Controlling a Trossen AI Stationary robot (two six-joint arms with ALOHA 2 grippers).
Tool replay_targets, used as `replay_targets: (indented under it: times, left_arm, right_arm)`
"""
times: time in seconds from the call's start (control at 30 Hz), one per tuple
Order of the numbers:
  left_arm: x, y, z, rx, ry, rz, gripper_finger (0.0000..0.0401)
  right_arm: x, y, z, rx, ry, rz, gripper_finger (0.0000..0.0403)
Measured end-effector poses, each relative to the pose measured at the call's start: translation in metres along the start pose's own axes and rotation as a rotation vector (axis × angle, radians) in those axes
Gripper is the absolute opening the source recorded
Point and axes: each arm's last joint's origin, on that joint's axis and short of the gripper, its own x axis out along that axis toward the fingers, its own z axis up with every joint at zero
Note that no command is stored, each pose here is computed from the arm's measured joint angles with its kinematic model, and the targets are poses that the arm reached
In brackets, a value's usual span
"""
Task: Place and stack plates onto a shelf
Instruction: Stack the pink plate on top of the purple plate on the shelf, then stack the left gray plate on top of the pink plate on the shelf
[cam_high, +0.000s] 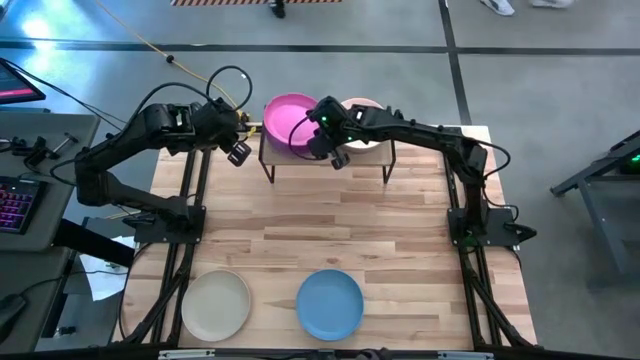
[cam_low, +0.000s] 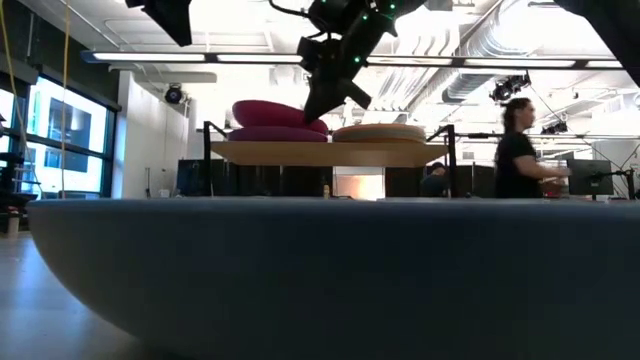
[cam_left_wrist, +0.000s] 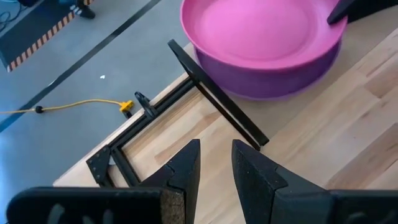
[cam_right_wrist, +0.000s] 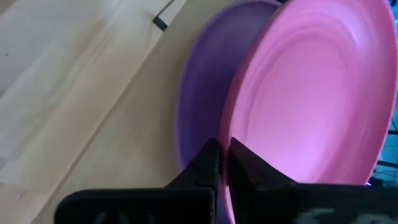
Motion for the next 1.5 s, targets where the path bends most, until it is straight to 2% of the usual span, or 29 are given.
replay_targets:
  times: [0.7, 1.07, 1.27, 1.5]
  left_arm:
    - [0.0, -0.0002, 0.0004, 0.0, -0.004, -0.001, 0.0083]
    - [0.0, -0.0002, 0.0004, 0.012, -0.004, -0.002, 0.0083]
    - [0.0, -0.0002, 0.0003, 0.019, -0.003, -0.001, 0.0083]
    - [0.0, -0.001, 0.0, 0.019, 0.007, -0.029, 0.0083]
  right_arm:
    - [0.0007, 0.0004, -0.0027, -0.002, -0.013, 0.026, 0.0003]
    - [0.0007, -0.0001, -0.0028, -0.002, 0.001, 0.013, 0.0053]
    - [0.0007, -0.0043, -0.0019, 0.008, 0.016, -0.043, 0.0083]
    - [0.0015, -0.0062, -0.0014, 0.097, 0.076, -0.105, 0.0092]
